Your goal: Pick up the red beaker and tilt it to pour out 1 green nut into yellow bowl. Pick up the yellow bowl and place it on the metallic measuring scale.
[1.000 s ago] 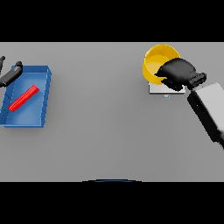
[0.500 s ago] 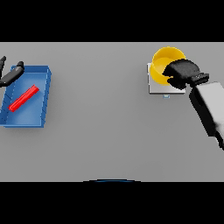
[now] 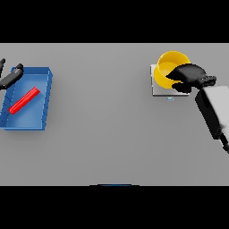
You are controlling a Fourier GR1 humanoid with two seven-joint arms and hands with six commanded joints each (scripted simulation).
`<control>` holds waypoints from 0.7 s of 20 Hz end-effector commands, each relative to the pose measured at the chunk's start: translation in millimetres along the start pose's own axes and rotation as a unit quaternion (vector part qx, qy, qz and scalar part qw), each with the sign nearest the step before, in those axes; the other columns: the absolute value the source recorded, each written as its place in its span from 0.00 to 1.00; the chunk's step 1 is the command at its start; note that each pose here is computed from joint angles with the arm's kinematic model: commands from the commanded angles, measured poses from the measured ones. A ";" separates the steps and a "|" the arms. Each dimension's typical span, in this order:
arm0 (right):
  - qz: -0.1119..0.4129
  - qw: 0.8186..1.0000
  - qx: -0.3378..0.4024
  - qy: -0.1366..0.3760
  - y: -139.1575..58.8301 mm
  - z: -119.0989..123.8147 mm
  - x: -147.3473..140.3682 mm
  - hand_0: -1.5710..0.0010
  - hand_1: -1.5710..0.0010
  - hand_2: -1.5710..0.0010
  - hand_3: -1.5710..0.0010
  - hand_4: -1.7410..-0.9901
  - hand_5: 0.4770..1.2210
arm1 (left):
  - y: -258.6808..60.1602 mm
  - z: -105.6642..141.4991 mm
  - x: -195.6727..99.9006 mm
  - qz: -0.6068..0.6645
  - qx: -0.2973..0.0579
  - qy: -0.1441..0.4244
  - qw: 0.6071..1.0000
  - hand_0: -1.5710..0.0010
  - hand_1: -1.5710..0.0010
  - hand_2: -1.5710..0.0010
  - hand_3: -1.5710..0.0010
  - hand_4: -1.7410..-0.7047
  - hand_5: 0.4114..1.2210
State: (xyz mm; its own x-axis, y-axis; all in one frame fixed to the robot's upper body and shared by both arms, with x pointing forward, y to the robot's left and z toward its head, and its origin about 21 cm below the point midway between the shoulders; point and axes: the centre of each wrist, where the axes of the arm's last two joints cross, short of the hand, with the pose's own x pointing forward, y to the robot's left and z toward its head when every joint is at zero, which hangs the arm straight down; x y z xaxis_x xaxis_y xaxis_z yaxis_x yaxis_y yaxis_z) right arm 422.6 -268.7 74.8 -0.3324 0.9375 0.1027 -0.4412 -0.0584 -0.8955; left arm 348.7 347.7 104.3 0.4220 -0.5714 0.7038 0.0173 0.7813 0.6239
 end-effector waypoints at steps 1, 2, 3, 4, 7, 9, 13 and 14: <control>-0.006 1.000 0.001 0.006 -0.7 0.5 -0.8 0.54 0.38 0.34 0.47 0.16 0.80 | 0.5 0.6 3.3 0.000 -0.002 -0.006 1.000 1.00 1.00 1.00 1.00 0.97 0.39; -0.008 1.000 0.007 0.015 -0.5 -1.3 0.4 0.63 0.47 0.42 0.53 0.20 0.72 | -1.6 0.0 3.8 0.000 -0.004 -0.004 1.000 1.00 1.00 1.00 1.00 0.97 0.39; -0.007 1.000 0.013 0.016 -1.2 -1.5 1.8 0.71 0.55 0.49 0.57 0.24 0.66 | -6.5 0.9 2.1 0.000 -0.008 -0.004 1.000 1.00 1.00 1.00 1.00 0.98 0.39; -0.009 1.000 0.015 0.017 -3.5 -0.1 -0.3 0.76 0.63 0.56 0.61 0.27 0.61 | -3.4 0.9 4.3 0.001 -0.003 -0.006 1.000 1.00 1.00 1.00 1.00 0.98 0.38; 0.013 1.000 0.024 0.007 0.5 -0.9 -0.4 0.88 0.81 0.72 0.69 0.34 0.51 | 0.8 -0.3 2.3 -0.001 0.001 -0.001 1.000 1.00 1.00 1.00 1.00 0.98 0.36; 0.013 1.000 0.024 -0.002 -0.1 0.4 -0.7 0.92 0.88 0.80 0.74 0.38 0.47 | -3.2 -1.8 0.1 0.002 -0.001 0.000 1.000 1.00 1.00 1.00 1.00 0.98 0.36; 0.005 0.999 0.038 0.021 2.4 -2.8 0.7 0.97 0.95 0.92 0.81 0.44 0.40 | -2.0 -2.6 0.7 -0.002 -0.002 -0.007 1.000 1.00 1.00 1.00 1.00 0.99 0.35; 0.005 0.999 0.040 0.019 2.7 -0.5 -2.8 0.97 0.96 0.93 0.83 0.44 0.38 | 2.0 -0.1 0.1 -0.002 0.001 -0.006 1.000 1.00 1.00 1.00 1.00 0.99 0.35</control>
